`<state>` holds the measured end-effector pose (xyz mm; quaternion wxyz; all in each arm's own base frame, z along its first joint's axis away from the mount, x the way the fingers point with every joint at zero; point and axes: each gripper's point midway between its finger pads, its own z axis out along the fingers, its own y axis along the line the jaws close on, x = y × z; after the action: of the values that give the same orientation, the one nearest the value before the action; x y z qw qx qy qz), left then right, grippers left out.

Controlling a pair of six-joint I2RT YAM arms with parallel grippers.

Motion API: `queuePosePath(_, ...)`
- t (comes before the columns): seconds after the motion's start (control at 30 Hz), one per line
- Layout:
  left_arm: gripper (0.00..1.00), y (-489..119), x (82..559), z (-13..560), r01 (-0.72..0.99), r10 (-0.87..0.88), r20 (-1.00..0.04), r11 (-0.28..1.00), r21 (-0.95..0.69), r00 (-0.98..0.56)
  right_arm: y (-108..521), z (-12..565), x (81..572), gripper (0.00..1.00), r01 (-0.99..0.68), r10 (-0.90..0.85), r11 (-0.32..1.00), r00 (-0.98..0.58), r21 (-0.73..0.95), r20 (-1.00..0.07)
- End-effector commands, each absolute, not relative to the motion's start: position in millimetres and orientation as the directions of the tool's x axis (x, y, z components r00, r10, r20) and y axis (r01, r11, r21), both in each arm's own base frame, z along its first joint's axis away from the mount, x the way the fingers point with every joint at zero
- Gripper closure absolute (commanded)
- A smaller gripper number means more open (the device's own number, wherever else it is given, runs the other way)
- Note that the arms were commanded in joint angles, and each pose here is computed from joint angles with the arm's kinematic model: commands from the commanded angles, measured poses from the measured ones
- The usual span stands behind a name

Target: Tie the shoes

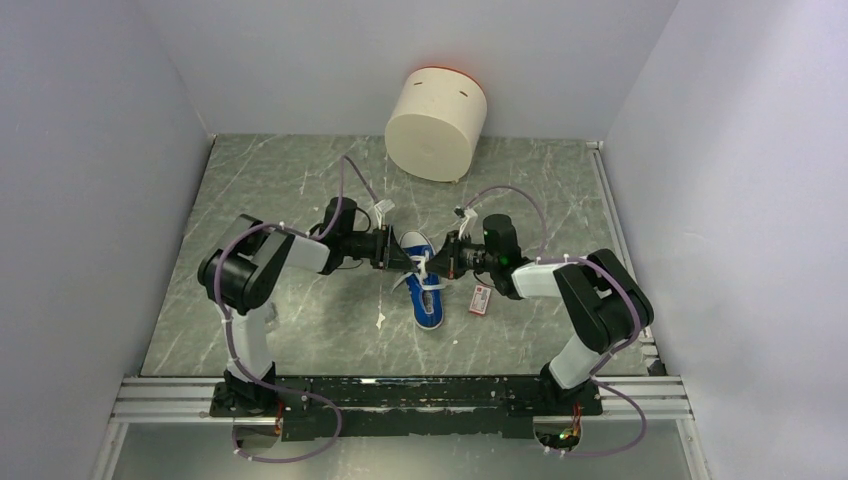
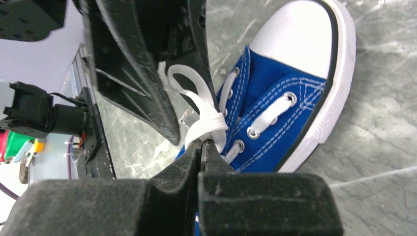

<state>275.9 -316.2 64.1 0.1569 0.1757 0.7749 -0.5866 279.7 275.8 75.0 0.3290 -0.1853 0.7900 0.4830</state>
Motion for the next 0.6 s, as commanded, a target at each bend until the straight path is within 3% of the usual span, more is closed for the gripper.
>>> queuePosePath(0.0, 0.49, -309.0, 276.0, 65.4, 0.487, 0.089, -0.482, 0.275, -0.829, -0.871, 271.5, 67.9, 279.3, 1.00, -0.611, -0.003, 0.491, -0.715, 0.622, -0.699)
queuePosePath(0.27, 0.31, -308.6, 284.7, 74.5, 0.469, 0.034, -0.475, 0.238, -0.851, -0.879, 270.4, 63.8, 273.8, 1.00, -0.614, -0.016, 0.483, -0.719, 0.625, -0.694)
queuePosePath(0.4, 0.33, -309.6, 292.8, 79.8, 0.453, -0.005, -0.465, 0.217, -0.864, -0.885, 270.5, 64.1, 271.8, 1.00, -0.612, -0.018, 0.479, -0.723, 0.629, -0.691)
queuePosePath(0.57, 0.47, -308.4, 297.8, 67.7, 0.470, 0.051, -0.475, 0.268, -0.841, -0.879, 271.0, 65.2, 271.2, 1.00, -0.613, -0.020, 0.475, -0.724, 0.631, -0.689)
